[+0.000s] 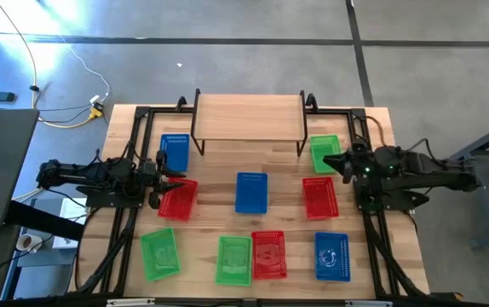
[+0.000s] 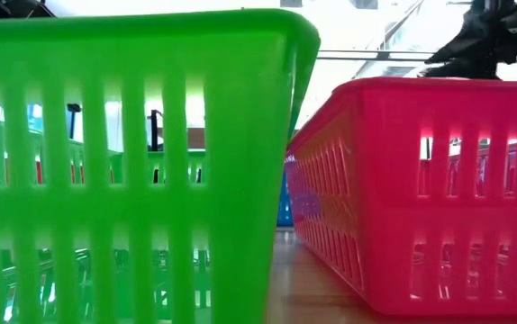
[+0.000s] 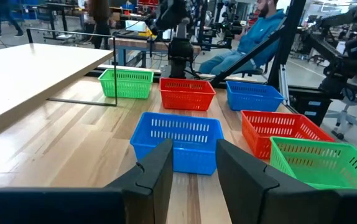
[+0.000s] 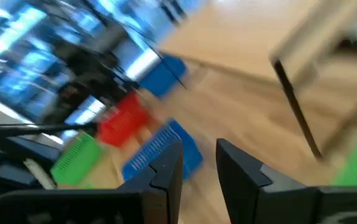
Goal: Stack baskets on shelf by color
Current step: Put the top right red bin on the shelf
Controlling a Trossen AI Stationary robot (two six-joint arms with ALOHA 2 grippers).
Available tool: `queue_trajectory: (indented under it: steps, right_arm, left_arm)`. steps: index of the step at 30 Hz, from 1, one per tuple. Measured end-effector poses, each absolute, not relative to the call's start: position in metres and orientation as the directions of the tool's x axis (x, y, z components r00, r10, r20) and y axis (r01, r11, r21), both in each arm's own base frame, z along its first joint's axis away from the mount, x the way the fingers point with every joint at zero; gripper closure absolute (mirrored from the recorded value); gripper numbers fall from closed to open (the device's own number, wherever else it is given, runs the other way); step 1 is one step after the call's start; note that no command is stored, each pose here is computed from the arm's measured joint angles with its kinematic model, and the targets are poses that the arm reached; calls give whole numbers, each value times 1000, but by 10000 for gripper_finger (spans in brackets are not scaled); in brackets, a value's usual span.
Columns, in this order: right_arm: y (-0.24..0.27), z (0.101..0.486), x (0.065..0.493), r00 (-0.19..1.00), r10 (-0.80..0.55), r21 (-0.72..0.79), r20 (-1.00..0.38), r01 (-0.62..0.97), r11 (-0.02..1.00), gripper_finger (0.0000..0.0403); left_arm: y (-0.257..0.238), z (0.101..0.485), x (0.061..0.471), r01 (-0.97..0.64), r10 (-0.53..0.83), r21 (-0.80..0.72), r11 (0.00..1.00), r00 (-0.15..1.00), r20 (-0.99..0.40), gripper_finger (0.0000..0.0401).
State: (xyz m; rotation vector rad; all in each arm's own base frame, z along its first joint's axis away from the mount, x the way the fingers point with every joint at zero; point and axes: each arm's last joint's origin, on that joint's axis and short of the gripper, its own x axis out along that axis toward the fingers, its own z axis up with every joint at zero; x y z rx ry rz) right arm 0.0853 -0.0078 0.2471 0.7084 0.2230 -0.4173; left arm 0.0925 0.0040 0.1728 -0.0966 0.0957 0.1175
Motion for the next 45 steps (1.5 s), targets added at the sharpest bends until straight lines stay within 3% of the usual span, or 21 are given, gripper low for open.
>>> queue_trajectory:
  steps: [9, 20, 30, 45]
  right_arm:
    - [-4, 265, 103, 744, -164, 643, -648, 649, 407, 319]
    - [3, 242, 121, 463, 41, 461, -886, 865, 198, 319]
    - [4, 226, 126, 249, 87, 259, -965, 958, 124, 319]
    - [4, 207, 144, 89, 81, 99, -993, 987, 124, 319]
  left_arm:
    - [4, 173, 93, -121, 112, -91, 988, 989, -101, 288]
    - [4, 173, 93, -122, 112, -91, 988, 989, -101, 288]
    - [4, 173, 92, -122, 112, -91, 988, 989, -101, 288]
    - [4, 173, 93, -121, 112, -91, 988, 989, -101, 288]
